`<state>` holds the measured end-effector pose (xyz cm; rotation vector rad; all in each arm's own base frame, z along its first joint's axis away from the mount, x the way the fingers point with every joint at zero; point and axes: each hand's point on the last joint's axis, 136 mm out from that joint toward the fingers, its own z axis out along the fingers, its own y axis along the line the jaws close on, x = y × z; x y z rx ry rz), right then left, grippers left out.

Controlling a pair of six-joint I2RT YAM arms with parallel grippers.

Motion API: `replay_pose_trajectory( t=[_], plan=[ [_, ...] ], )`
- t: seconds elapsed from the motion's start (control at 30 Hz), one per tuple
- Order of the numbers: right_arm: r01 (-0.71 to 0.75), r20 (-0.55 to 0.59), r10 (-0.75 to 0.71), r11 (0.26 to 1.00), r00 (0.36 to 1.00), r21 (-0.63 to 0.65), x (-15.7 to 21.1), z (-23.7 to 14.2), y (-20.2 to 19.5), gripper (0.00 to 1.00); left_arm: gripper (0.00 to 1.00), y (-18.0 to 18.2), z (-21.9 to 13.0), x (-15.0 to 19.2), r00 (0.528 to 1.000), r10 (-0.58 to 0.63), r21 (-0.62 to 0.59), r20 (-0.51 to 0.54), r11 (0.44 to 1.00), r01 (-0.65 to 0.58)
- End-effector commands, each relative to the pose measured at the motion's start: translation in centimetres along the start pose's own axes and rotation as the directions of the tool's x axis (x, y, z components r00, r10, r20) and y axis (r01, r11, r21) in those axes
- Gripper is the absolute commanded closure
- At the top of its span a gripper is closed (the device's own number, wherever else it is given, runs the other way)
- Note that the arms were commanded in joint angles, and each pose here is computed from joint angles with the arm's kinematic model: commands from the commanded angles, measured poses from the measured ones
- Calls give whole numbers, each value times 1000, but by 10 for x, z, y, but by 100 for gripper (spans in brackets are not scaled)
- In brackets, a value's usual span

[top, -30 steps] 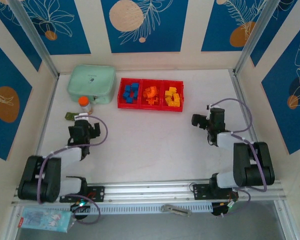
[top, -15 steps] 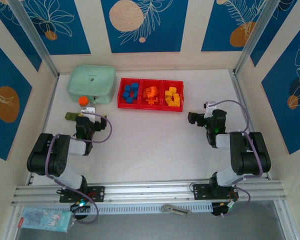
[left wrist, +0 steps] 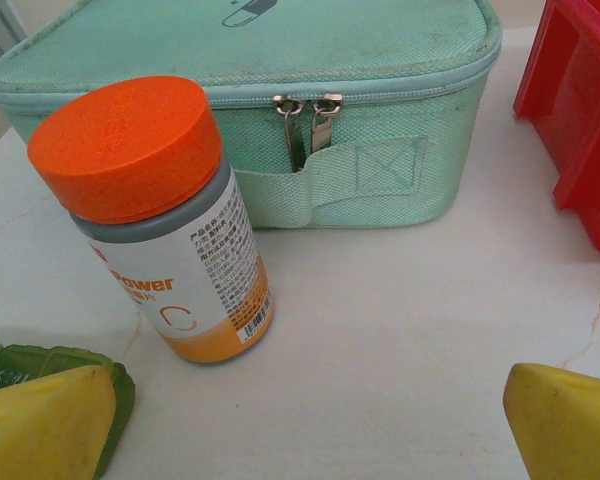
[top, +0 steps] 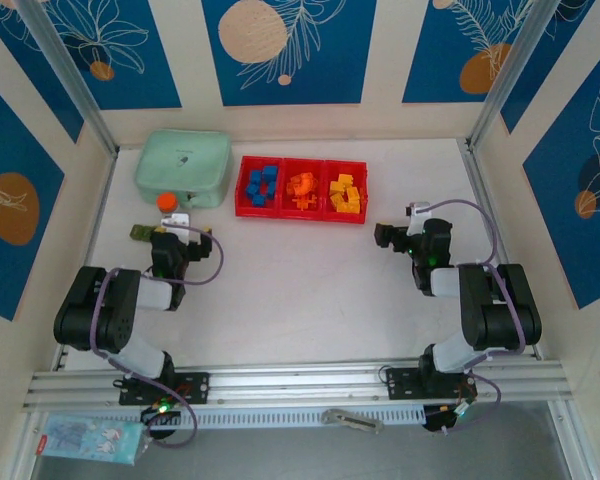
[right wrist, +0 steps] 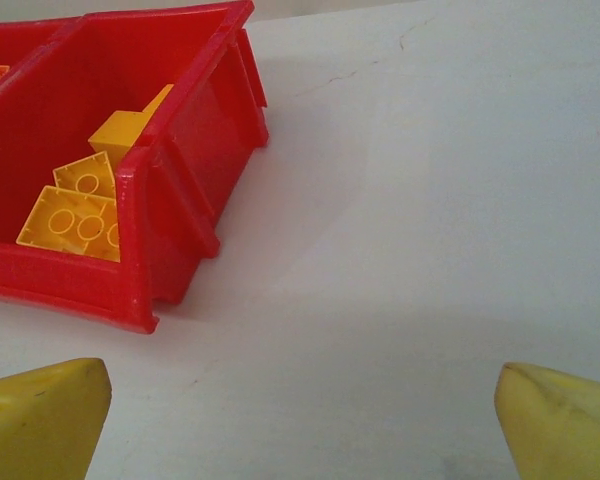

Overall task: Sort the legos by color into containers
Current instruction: Reset both arms

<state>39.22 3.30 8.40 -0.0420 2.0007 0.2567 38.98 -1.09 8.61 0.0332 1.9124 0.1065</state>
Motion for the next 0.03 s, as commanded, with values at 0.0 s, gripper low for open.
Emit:
replay_pose_trajectory(
  t=[0.0],
  plan=[
    [23,40,-23,1000,999,-13,-11,-1,2,1,1,5,2,-9,1000,-7,-14,30,1000,7]
  ],
)
